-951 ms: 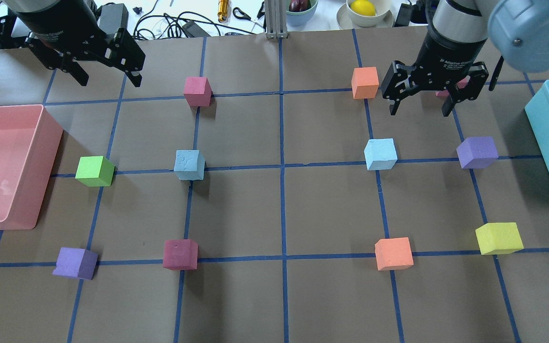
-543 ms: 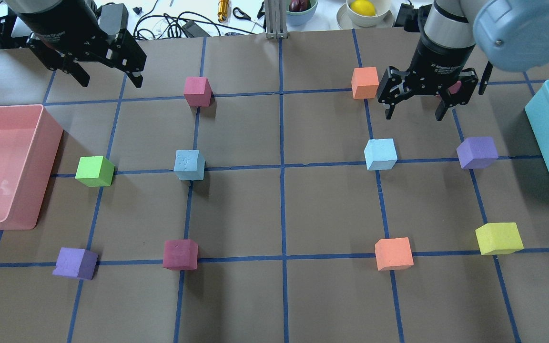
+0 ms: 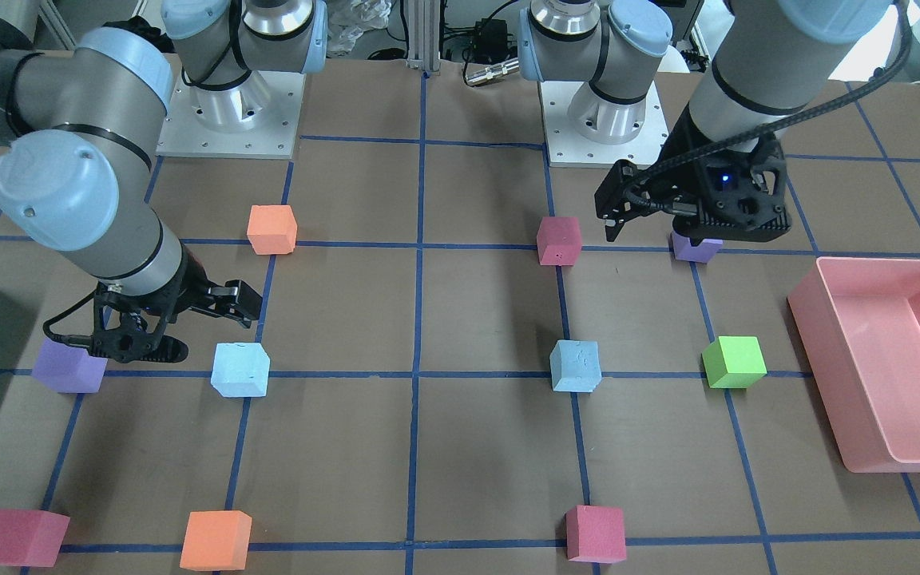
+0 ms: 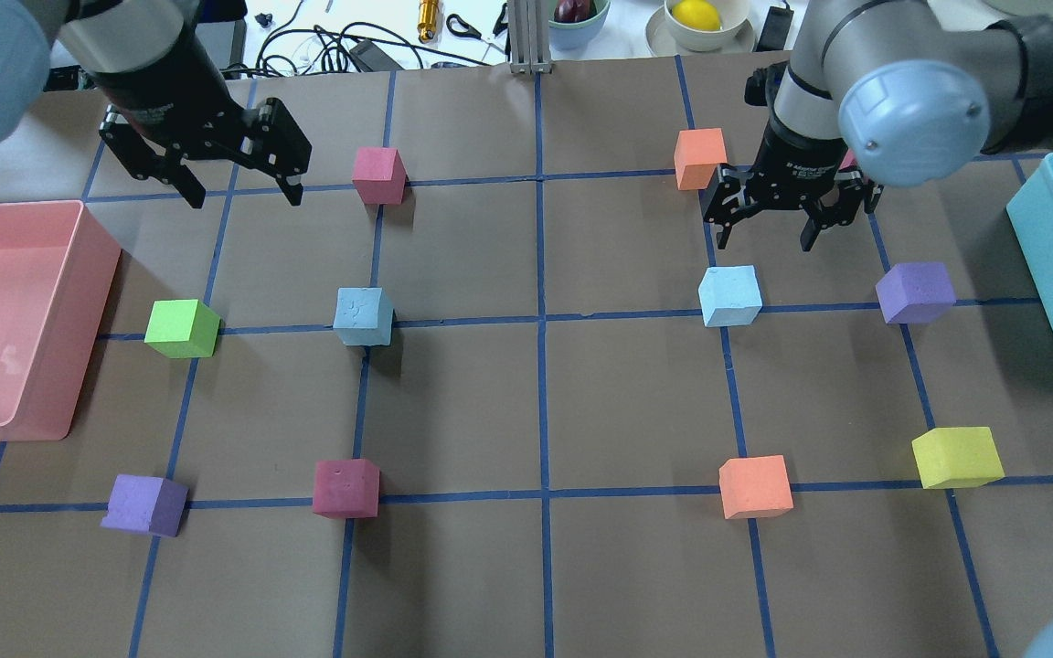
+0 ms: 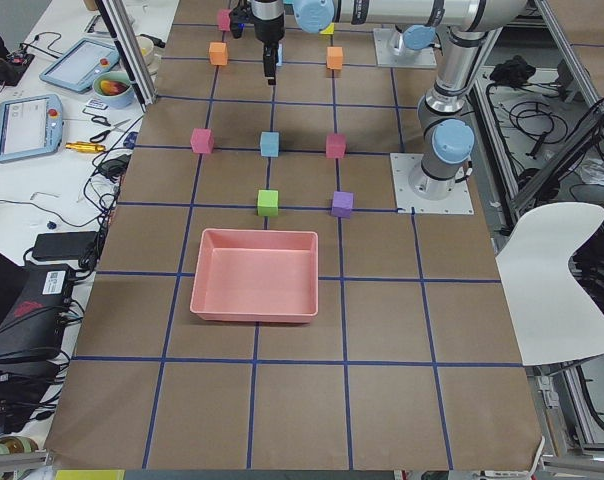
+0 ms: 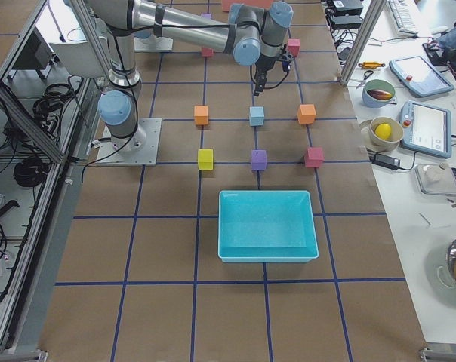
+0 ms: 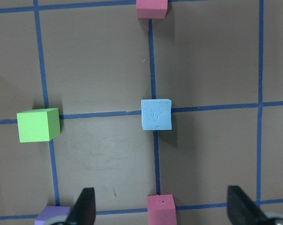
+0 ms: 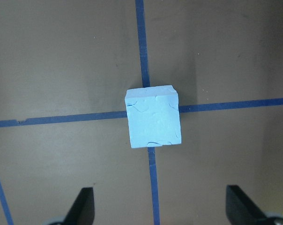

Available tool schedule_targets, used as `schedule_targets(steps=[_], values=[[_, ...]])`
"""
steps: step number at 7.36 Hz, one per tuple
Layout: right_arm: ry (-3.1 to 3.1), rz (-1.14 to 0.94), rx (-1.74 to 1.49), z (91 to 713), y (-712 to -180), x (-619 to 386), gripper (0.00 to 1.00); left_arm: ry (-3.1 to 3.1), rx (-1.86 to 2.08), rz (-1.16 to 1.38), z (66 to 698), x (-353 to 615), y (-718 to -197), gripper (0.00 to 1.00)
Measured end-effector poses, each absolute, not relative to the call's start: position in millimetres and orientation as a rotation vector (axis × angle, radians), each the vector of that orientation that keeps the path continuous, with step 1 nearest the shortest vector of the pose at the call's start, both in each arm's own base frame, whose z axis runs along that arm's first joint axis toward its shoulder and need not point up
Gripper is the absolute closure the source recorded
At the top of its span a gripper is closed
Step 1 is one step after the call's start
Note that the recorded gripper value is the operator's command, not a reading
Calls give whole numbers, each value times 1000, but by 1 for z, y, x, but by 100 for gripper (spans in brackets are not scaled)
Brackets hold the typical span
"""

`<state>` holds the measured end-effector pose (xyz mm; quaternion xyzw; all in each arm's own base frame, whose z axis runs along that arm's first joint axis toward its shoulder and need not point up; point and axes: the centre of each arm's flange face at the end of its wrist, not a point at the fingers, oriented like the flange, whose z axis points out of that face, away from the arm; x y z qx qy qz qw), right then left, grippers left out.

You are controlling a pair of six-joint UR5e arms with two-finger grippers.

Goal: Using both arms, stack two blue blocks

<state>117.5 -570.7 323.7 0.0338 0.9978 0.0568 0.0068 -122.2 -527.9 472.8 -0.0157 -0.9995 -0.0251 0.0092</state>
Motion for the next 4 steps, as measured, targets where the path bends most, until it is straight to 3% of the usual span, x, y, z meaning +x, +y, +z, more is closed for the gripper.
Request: schedule_targets(steps=[4], values=[[3125,163,68,245,-576,117,1,-3117,-109,-103,354,-135,-533,0]])
